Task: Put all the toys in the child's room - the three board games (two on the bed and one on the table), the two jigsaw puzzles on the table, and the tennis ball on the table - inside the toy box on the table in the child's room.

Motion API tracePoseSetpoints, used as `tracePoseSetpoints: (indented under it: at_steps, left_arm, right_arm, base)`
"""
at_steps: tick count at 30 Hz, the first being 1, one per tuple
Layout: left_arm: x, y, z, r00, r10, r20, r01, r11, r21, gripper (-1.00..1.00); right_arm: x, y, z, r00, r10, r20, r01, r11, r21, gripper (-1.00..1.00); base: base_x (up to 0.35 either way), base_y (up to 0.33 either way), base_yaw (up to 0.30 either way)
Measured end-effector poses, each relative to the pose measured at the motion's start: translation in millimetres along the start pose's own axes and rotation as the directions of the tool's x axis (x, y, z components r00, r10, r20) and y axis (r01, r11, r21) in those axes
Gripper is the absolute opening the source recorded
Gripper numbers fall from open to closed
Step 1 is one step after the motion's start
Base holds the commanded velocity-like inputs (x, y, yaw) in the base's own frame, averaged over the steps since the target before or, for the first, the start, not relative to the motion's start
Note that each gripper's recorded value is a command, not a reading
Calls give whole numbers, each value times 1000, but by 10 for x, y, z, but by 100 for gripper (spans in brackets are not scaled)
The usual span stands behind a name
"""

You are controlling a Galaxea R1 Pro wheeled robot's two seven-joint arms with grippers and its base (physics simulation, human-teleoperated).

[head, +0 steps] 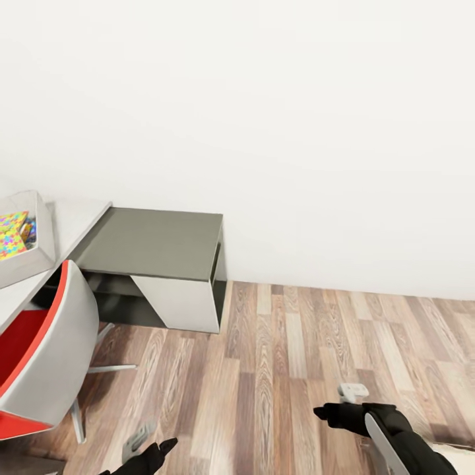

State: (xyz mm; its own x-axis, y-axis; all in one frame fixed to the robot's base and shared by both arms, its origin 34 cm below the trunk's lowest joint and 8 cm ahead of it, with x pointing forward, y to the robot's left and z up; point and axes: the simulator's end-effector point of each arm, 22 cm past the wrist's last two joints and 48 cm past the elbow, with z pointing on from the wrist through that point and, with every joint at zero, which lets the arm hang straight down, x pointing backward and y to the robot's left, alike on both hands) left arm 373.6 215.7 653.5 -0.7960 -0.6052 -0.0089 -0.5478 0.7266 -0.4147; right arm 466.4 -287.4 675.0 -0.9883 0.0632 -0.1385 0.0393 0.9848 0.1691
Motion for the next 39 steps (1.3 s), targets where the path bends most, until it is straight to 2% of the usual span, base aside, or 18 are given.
tracePoseSetpoints:
  at_steps: [8, 22, 29, 31, 39]
  left_arm:
    - [-38, 57, -21, 1000, -5, 13, 6, 1000, -10, 100]
    - [-96, 25, -52, 1000, 2, 30, -2, 1000, -4, 100]
    - [-107, 17, -57, 999, 3, 33, -3, 1000, -3, 100]
    - [-109, 16, -58, 999, 4, 34, -4, 1000, -3, 100]
    - [-110, 22, -59, 999, 3, 34, -3, 1000, -4, 100]
  right_arm:
    - [-16, 20, -13, 1000, -1, 11, 1, 1000, 0, 100]
    - [-79, 50, -63, 999, -6, 34, 6, 1000, -8, 100]
    - [-87, 3, -17, 997, -13, 74, 14, 1000, -2, 100]
    - [-90, 17, 25, 994, -27, 105, 28, 1000, -11, 100]
    - [-47, 222, 70, 991, -68, 120, 76, 995, -69, 100]
  base:
    - [-148, 0, -178]
    - [-25, 0, -135]
    - [-4, 0, -38]
    - [-1, 0, -15]
    - [-1, 21, -8]
